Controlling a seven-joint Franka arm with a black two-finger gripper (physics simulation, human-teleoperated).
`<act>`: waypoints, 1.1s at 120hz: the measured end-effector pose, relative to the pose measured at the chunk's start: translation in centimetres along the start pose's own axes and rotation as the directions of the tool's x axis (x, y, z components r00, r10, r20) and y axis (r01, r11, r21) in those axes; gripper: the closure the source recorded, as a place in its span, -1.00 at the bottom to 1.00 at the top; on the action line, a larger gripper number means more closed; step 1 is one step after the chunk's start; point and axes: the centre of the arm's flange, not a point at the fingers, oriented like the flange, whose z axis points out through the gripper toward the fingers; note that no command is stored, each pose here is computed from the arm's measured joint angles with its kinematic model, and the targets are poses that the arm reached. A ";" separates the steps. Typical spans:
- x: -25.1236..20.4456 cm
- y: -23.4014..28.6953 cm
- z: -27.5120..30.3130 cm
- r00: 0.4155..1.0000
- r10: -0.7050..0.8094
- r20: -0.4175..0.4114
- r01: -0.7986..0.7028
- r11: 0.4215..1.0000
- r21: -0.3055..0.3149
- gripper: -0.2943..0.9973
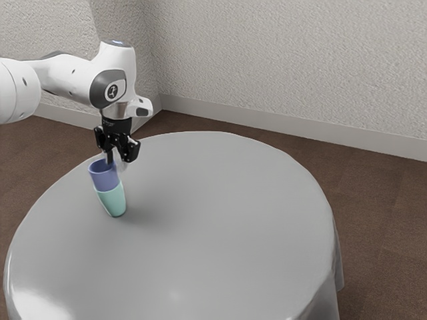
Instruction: Place the right cup onto the left cup
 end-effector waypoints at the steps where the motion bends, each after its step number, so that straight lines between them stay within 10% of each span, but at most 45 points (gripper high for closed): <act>1: 0.0 0.0 -0.1 1.000 0.000 -0.001 0.000 1.000 0.000 -0.01; 57: -2.8 2.8 -6.9 0.998 0.029 -0.054 -0.030 0.999 -0.019 -0.44; 132: -10.0 14.1 -18.0 0.965 0.208 -0.158 -0.220 0.974 -0.063 -0.54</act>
